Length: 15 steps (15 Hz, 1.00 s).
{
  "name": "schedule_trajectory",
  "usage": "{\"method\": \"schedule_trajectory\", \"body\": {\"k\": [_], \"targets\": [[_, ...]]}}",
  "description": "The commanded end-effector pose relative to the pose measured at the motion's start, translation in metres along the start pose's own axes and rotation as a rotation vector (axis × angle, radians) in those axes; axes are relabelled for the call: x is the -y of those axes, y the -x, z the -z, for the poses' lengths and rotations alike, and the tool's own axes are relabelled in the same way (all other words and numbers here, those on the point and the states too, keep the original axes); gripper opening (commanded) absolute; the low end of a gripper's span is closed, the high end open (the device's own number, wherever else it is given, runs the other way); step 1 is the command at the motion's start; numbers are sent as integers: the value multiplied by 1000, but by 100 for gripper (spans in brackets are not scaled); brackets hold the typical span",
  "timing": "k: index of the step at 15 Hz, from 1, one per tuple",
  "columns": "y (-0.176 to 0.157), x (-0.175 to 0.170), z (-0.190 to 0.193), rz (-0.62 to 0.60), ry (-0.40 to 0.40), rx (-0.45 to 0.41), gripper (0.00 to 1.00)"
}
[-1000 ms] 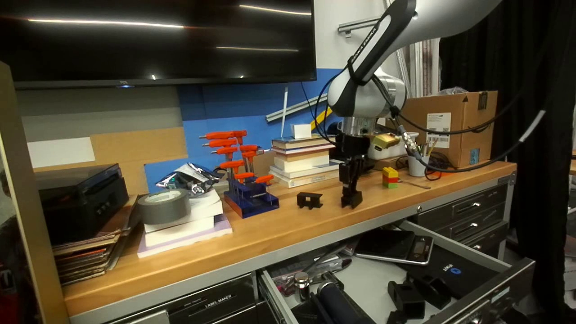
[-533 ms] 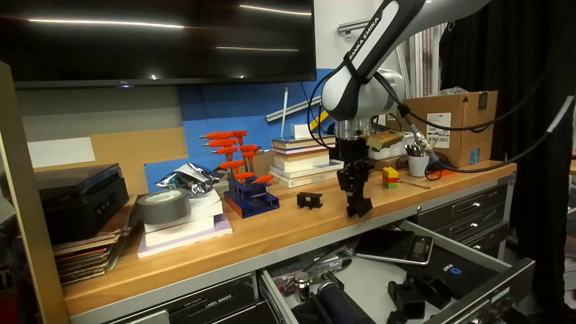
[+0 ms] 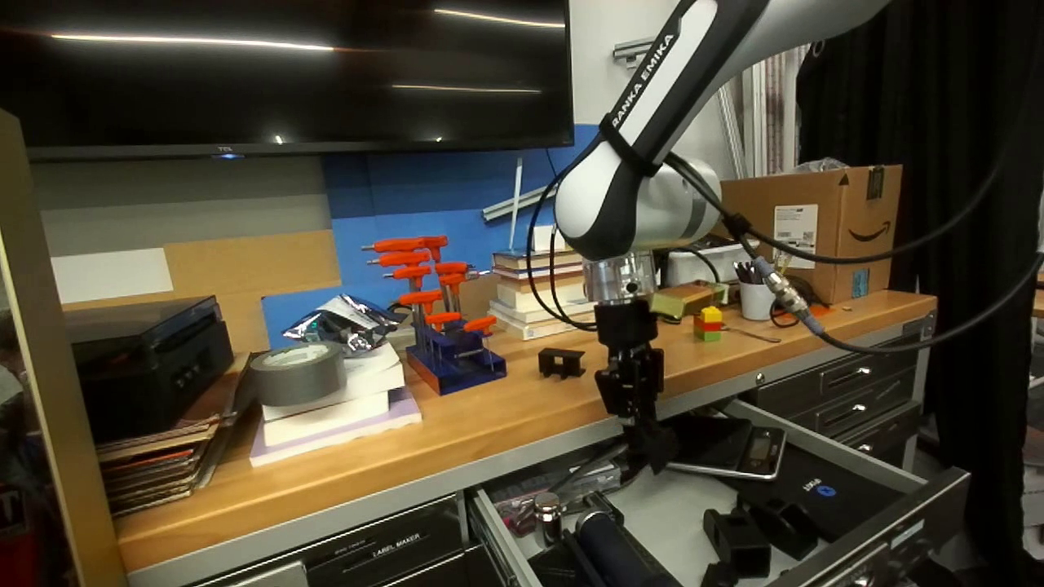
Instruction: Pick up the black objects and put them in the open drawer and close it
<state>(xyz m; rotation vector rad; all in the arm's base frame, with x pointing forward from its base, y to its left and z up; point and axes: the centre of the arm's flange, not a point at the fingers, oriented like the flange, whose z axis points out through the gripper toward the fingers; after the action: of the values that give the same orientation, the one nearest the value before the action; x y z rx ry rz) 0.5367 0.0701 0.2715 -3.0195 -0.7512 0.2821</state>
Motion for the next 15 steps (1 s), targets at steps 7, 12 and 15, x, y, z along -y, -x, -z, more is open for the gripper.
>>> {"method": "schedule_trajectory", "body": {"k": [7,12,15], "targets": [[-4,11,-89,51,-116,199,26],[-23,11,-115,140,-94,265,26],[-33,13,-119,184,-76,308,26]]}}
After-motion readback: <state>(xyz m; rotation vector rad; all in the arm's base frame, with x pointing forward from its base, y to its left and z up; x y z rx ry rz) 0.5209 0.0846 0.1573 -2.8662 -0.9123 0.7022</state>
